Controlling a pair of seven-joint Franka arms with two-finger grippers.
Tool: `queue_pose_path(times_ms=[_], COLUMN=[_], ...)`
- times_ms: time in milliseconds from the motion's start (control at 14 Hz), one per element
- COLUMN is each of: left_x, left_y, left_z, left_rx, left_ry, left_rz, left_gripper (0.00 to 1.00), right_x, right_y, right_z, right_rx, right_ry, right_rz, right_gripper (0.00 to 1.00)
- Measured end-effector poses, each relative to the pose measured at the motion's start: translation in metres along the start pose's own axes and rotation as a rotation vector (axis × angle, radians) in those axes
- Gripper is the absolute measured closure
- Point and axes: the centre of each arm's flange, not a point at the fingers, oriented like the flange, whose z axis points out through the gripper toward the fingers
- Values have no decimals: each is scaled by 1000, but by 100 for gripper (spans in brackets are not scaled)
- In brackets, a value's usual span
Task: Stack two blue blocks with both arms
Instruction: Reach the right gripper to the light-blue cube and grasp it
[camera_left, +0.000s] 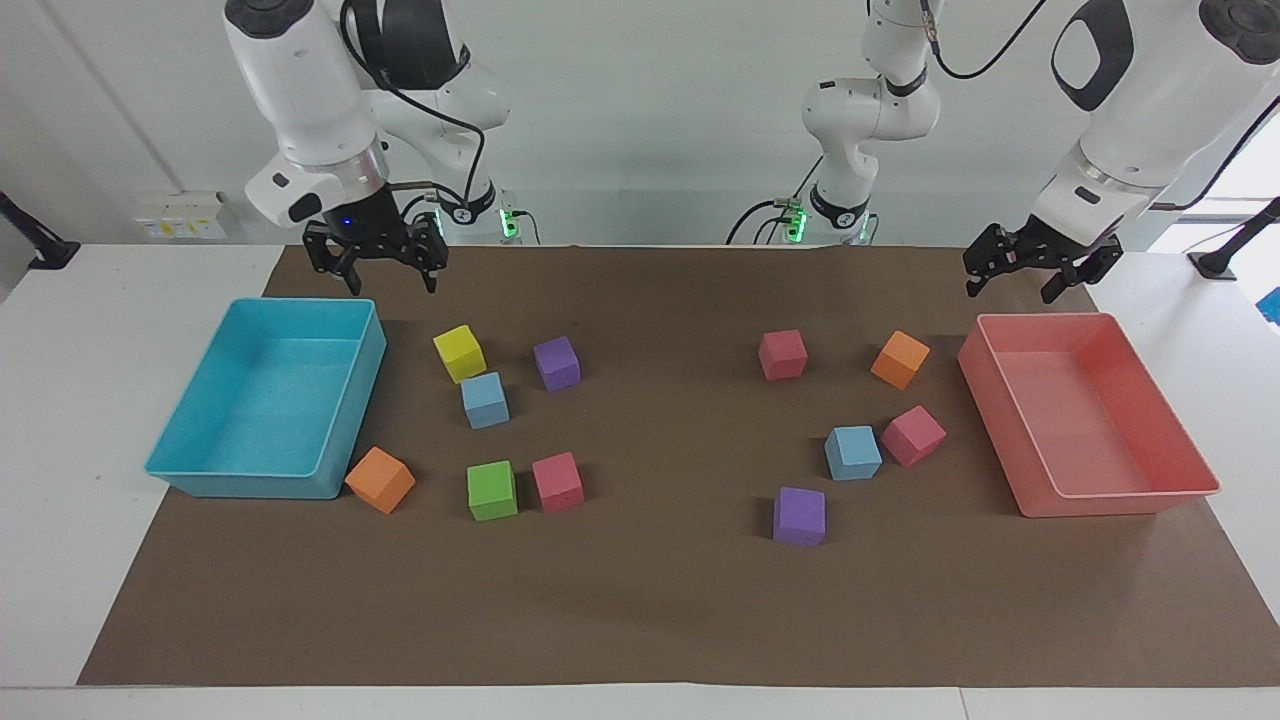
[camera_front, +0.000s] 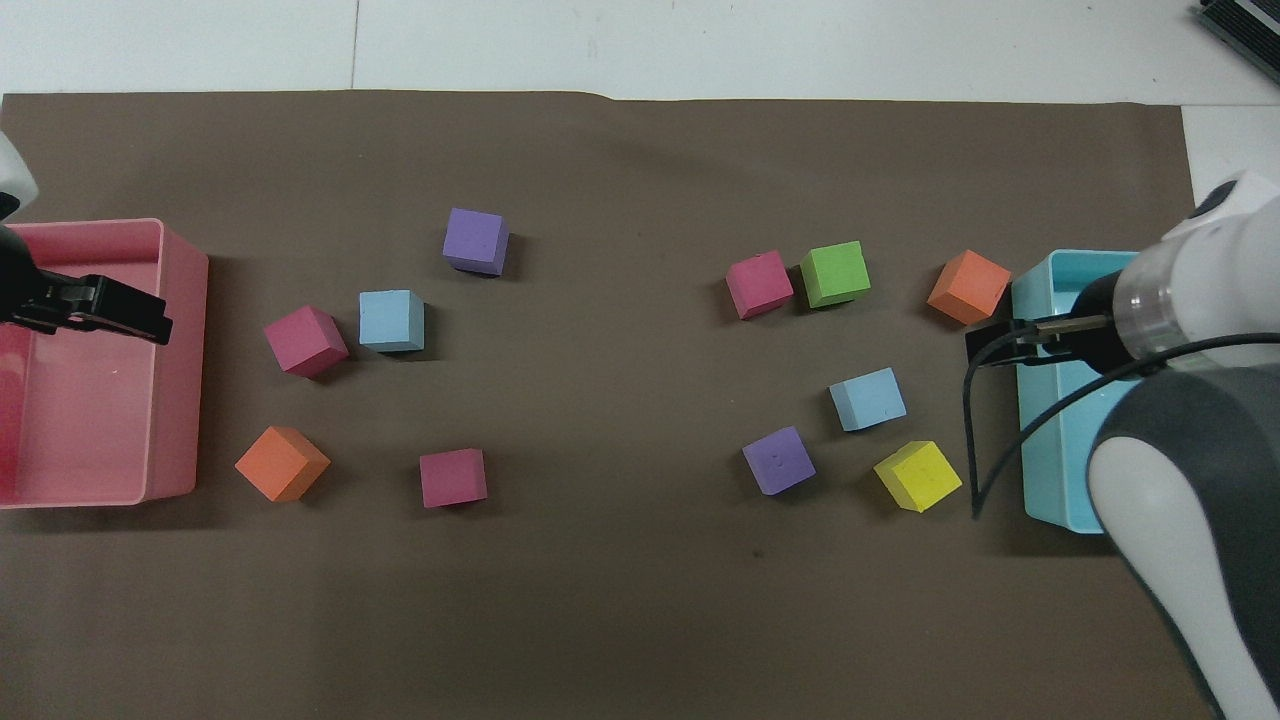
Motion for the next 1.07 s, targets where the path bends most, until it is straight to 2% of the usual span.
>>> queue_pose_path(times_ms=[215,430,788,1075], left_x=[0,0,0,0], left_y=[0,0,0,0], left_z=[0,0,0,0], left_rx=[0,0,0,0], left_ry=[0,0,0,0], left_rz=[0,0,0,0], left_gripper=[0,0,0,0], right_x=[17,28,10,-2], right_y=[-18,-21,-35,-39], right_z=[50,102,170,210], right_rx=[-4,-5,56,54], right_ry=[-27,-17,-28,-39], right_rz=[-13,10,53,49], right_gripper=[0,0,0,0])
